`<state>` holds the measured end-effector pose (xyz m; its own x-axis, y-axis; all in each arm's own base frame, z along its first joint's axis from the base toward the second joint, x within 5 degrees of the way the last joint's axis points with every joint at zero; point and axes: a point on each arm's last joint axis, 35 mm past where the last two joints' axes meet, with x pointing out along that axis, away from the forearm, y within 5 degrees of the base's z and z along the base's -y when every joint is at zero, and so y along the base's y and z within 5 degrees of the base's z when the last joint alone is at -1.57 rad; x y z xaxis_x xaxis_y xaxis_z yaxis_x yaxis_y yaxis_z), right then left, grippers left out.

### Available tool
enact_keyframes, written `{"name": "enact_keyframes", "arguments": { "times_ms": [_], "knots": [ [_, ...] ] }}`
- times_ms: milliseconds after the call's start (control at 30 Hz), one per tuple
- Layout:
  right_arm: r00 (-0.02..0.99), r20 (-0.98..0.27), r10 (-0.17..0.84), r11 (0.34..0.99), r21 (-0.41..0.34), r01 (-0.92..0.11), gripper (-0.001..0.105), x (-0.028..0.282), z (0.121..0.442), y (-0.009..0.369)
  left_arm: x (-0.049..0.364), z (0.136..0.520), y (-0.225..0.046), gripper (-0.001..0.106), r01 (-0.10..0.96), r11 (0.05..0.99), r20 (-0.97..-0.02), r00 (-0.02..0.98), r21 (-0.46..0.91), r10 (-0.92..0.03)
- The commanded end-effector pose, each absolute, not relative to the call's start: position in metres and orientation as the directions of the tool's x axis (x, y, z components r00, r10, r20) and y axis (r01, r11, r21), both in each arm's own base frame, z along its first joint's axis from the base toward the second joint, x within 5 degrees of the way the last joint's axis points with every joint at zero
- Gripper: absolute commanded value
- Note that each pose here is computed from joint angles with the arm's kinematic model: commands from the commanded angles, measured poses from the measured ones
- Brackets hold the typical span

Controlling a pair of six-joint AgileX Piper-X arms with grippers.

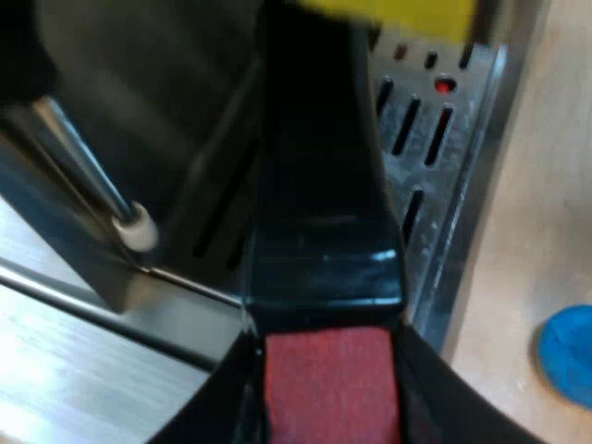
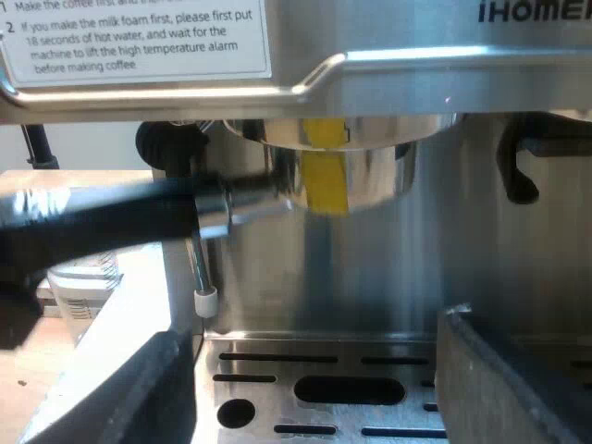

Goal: Put the handle in the coffee machine

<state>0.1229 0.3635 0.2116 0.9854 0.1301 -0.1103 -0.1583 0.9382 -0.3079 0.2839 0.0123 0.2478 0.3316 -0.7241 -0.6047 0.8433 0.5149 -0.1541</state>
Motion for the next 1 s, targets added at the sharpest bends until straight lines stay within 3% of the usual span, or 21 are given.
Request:
{"name": "enact_keyframes", "arguments": {
  "times_ms": [33, 467, 633, 1000],
  "knots": [
    [0.987, -0.105, 0.124, 0.939, -0.310, -0.151, 0.058, 0.1257, 0.2136, 0.3634, 0.2845, 0.2615, 0.0108, 0.000, 0.872, 0.469, -0.552, 0.327, -0.135, -0.767],
    [0.987, -0.105, 0.124, 0.939, -0.310, -0.151, 0.058, 0.1257, 0.2136, 0.3634, 0.2794, 0.2643, 0.0097, 0.000, 0.898, 0.417, -0.523, 0.290, -0.141, -0.802],
    [0.987, -0.105, 0.124, 0.939, -0.310, -0.151, 0.058, 0.1257, 0.2136, 0.3634, 0.2815, 0.2675, 0.0086, 0.000, 0.914, 0.384, -0.455, 0.289, -0.131, -0.842],
    [0.987, -0.105, 0.124, 0.939, -0.310, -0.151, 0.058, 0.1257, 0.2136, 0.3634, 0.2852, 0.2700, 0.0115, 0.000, 0.916, 0.388, -0.424, 0.312, -0.104, -0.850]
  ]
}}
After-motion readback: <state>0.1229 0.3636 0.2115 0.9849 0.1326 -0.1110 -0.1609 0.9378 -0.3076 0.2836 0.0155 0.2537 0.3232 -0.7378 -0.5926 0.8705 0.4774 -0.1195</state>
